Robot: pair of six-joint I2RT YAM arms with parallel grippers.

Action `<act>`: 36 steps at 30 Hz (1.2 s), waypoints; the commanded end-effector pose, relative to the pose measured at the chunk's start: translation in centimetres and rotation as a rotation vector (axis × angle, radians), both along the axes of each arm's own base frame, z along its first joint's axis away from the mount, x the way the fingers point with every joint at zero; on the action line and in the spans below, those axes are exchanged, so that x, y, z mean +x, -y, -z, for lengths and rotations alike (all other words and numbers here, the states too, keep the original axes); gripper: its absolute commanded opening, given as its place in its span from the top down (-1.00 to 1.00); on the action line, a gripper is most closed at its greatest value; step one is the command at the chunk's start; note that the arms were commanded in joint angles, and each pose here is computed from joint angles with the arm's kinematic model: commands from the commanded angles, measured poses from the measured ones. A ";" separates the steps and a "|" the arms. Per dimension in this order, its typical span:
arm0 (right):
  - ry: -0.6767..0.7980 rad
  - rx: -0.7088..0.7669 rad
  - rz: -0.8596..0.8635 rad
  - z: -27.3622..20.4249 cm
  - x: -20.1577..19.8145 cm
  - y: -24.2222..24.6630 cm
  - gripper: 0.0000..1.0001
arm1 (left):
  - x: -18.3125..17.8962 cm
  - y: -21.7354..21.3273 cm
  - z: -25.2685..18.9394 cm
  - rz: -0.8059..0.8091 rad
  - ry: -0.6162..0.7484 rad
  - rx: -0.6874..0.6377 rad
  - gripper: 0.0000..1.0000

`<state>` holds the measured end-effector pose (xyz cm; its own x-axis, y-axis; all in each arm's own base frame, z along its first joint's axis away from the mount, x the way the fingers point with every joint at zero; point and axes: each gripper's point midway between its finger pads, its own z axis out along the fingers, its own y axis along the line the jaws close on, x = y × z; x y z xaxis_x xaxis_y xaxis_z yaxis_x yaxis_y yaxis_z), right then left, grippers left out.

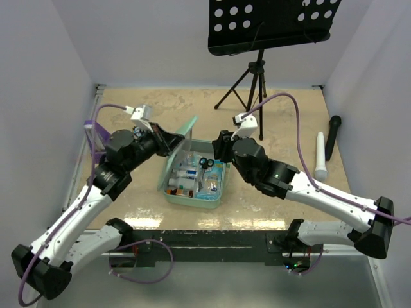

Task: Organize the medicine kit
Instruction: Close the medicine box at the center of the board.

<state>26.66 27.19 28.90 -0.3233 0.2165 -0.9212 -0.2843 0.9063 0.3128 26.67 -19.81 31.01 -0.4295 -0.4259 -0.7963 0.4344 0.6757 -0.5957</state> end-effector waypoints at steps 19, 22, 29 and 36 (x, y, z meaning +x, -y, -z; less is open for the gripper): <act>-0.008 0.048 0.081 0.8 -0.7 2.7 0.01 | -0.6 3.4 2.6 0.115 -0.030 0.039 -0.99; -0.005 0.049 0.077 0.6 -0.8 2.7 -0.04 | -0.5 3.0 1.3 0.090 -0.011 0.028 -1.00; -0.010 0.048 0.048 0.9 -1.0 2.3 -0.08 | -0.1 1.0 -0.8 -0.023 0.031 0.008 -1.00; -0.071 0.017 -0.130 4.4 -1.3 -1.9 0.22 | 0.9 -3.9 6.2 -0.304 -0.156 0.115 -1.00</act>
<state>25.66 26.27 26.19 -0.3618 0.2233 -0.9051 -0.2777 0.9010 0.3332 26.59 -19.51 29.50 -0.4063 -0.4362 -0.8029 0.3567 0.7333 -0.5789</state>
